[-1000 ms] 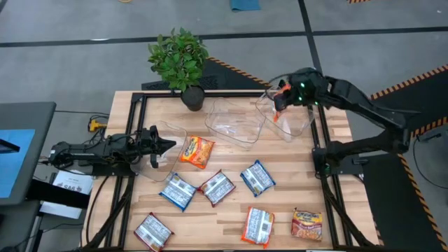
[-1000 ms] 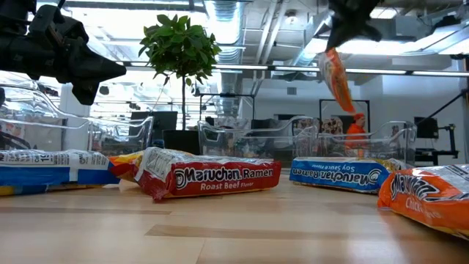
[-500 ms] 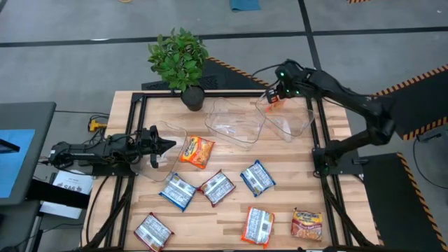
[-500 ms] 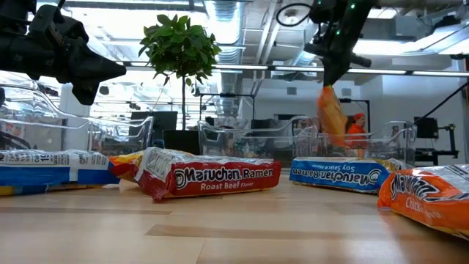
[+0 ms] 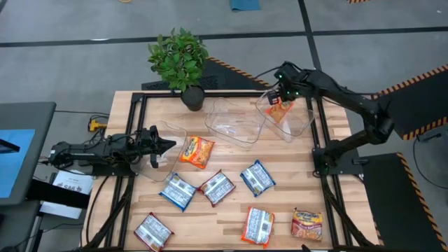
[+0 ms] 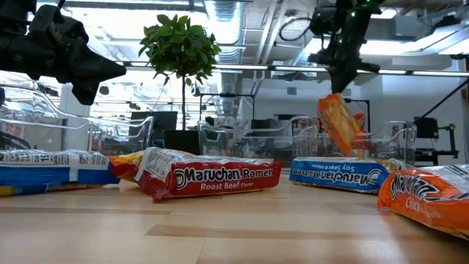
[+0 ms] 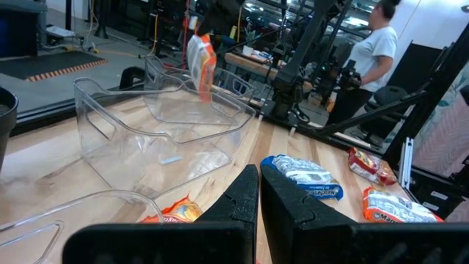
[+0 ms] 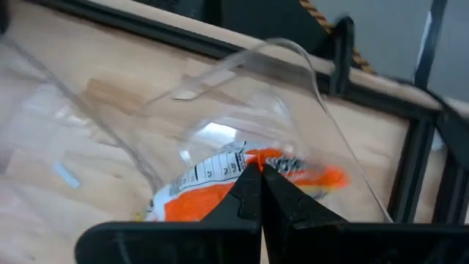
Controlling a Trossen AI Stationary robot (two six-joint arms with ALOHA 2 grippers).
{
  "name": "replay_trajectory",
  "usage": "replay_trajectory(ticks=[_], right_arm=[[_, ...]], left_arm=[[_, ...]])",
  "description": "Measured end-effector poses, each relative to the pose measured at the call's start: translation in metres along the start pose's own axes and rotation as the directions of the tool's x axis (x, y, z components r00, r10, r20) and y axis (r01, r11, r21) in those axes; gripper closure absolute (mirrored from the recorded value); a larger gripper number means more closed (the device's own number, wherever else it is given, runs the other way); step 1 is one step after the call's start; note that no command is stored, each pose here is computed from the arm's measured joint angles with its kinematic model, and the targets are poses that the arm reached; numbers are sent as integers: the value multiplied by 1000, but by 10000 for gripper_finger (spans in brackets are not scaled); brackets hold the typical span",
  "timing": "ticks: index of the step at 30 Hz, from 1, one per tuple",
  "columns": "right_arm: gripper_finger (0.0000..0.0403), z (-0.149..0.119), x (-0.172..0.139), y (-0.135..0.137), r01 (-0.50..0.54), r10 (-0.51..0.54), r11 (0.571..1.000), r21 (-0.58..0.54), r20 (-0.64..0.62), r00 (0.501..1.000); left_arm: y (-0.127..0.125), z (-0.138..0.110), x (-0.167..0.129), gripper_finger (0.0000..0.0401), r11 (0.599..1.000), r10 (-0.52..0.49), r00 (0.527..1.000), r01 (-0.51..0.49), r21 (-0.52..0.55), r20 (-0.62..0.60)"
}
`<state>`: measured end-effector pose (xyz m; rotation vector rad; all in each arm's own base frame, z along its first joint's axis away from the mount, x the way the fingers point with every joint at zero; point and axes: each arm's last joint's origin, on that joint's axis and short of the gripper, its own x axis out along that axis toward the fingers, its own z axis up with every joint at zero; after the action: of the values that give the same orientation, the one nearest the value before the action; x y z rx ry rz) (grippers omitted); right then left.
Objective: Sort Maruchan noodles
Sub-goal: Put the top right orange noodle pack into the right transparent bin, then put the top orange noodle pack into the right transparent bin
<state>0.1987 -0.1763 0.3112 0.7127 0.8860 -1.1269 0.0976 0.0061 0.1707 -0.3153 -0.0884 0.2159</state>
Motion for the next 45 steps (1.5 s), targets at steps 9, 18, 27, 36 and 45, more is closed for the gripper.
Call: replay_trajectory(ticks=[9, 18, 27, 36, 45], right_arm=[[386, -6, 25, -19, 48, -38, 989, 143, -67, 997], [386, -2, 56, -16, 78, -43, 973, 220, -159, 986], [386, 14, 87, -4, -7, 40, 939, 345, -88, 995], [351, 18, 109, -4, 17, 35, 883, 469, -101, 994], [320, 30, 106, -4, -77, 81, 854, 514, 14, 997]], left_arm=[[0, 0, 0, 401, 1000, 0, 1000, 0, 0, 0], [0, 0, 0, 401, 1000, 0, 1000, 0, 0, 0], [0, 0, 0, 401, 1000, 0, 1000, 0, 0, 0], [0, 0, 0, 401, 1000, 0, 1000, 0, 0, 0], [0, 0, 0, 401, 1000, 0, 1000, 0, 0, 0]])
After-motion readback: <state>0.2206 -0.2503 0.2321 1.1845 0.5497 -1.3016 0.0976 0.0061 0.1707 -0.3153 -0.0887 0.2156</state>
